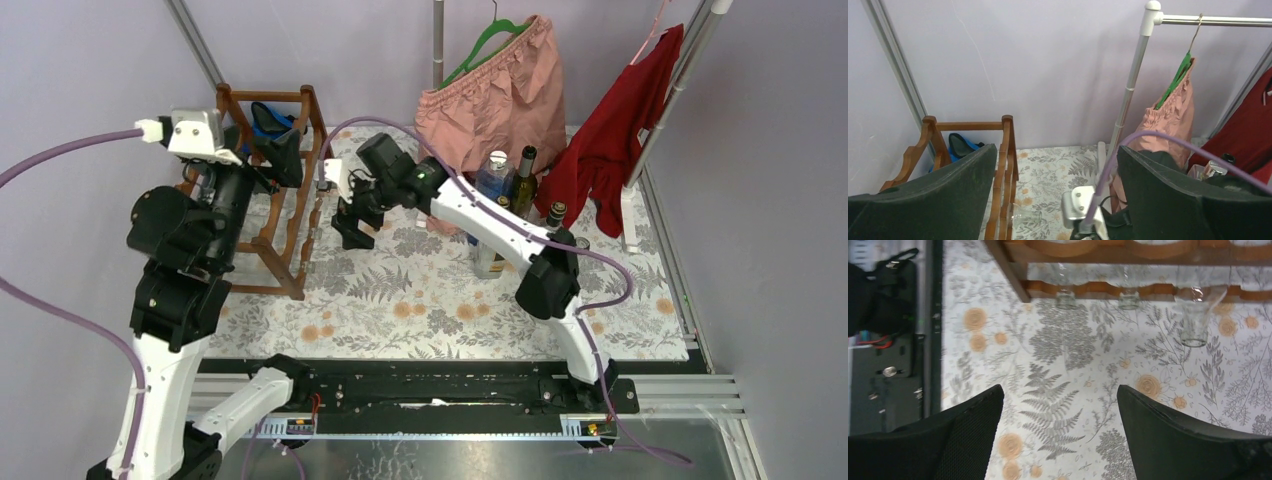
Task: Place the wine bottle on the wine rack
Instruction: Place the wine bottle in the wine rack, then move the wine rack to the corner of the board.
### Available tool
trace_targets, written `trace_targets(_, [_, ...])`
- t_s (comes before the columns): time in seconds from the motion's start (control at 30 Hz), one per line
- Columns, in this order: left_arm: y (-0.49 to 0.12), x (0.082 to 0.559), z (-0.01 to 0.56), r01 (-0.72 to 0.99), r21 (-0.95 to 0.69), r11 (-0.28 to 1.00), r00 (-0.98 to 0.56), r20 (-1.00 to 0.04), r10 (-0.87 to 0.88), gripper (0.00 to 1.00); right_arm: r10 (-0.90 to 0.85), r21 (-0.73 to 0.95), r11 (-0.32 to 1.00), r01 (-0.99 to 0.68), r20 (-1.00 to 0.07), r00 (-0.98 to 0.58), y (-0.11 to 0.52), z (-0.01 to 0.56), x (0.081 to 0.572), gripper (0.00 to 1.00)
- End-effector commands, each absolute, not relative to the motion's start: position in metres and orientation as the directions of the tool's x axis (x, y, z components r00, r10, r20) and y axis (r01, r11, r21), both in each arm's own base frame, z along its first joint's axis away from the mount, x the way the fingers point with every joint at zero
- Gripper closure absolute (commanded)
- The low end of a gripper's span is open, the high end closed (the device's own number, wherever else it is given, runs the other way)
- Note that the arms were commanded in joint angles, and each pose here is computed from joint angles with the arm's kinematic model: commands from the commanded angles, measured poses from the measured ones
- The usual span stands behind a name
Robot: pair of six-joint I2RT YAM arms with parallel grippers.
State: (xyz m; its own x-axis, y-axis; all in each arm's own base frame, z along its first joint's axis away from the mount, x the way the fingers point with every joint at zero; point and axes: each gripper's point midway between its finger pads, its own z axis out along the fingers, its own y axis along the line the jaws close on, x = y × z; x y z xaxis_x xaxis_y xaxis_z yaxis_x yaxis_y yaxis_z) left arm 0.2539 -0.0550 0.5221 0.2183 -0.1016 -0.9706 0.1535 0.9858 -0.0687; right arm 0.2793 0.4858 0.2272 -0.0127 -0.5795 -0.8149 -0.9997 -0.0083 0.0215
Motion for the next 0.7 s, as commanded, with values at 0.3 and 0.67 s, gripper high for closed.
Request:
trace_targets(0.3, [-0.046,0.266,0.531,0.078,-0.128,0.989,0.175,-0.975,-0.14,0.03,-0.372,0.161,0.18,-0.97,-0.902,-0.219,0.534,0.17,0.388,0.15])
trace_targets(0.67, [-0.053,0.29,0.514,0.06,-0.106,0.993,0.117,-0.987,-0.112,0.03,-0.226,0.425,0.283,-0.86,-0.842,-0.49,0.543,0.124,0.423,0.11])
